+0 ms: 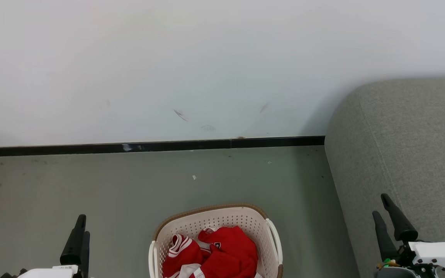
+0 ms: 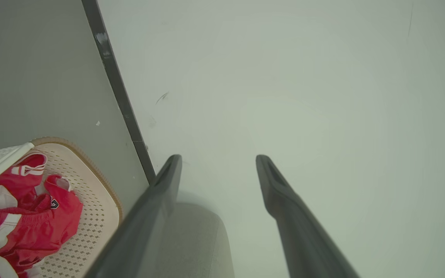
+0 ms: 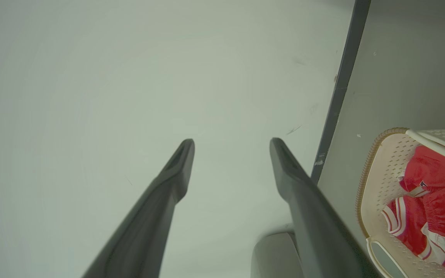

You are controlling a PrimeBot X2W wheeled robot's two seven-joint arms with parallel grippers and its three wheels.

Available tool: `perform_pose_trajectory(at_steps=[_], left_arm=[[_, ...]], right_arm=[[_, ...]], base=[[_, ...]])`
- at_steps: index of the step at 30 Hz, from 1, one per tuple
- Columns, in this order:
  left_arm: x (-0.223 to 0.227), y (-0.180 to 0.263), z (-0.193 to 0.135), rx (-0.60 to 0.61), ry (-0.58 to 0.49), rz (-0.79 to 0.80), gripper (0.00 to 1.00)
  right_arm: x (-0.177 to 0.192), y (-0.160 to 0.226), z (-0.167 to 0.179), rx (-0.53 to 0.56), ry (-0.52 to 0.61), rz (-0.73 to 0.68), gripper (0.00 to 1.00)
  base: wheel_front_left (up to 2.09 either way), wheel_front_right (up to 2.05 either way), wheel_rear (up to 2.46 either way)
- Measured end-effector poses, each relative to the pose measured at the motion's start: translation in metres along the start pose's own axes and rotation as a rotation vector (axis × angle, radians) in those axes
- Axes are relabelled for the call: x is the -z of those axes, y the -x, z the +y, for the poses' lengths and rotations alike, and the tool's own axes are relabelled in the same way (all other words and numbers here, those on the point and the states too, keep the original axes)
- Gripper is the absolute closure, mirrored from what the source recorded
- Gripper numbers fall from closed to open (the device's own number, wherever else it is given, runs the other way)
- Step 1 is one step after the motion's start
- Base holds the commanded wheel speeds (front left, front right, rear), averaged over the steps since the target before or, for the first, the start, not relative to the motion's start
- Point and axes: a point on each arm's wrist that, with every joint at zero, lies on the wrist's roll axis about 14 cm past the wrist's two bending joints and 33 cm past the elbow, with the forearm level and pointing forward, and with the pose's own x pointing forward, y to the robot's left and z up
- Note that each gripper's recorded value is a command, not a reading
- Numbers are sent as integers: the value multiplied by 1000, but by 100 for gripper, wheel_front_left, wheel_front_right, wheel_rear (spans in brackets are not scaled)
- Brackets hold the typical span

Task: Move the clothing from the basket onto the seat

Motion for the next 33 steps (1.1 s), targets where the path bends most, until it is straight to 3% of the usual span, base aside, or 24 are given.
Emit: perform_pose_trajectory(at_steps=[18, 33], left_arm=[[-11, -7, -27, 82, -116, -39, 0], [-15, -7, -36, 106, -397, -55, 0]], right_arm=[[11, -7, 19, -62, 132, 8, 0], [19, -11, 32, -128, 521, 59, 0]], base=[[0, 0, 0], [0, 0, 0]])
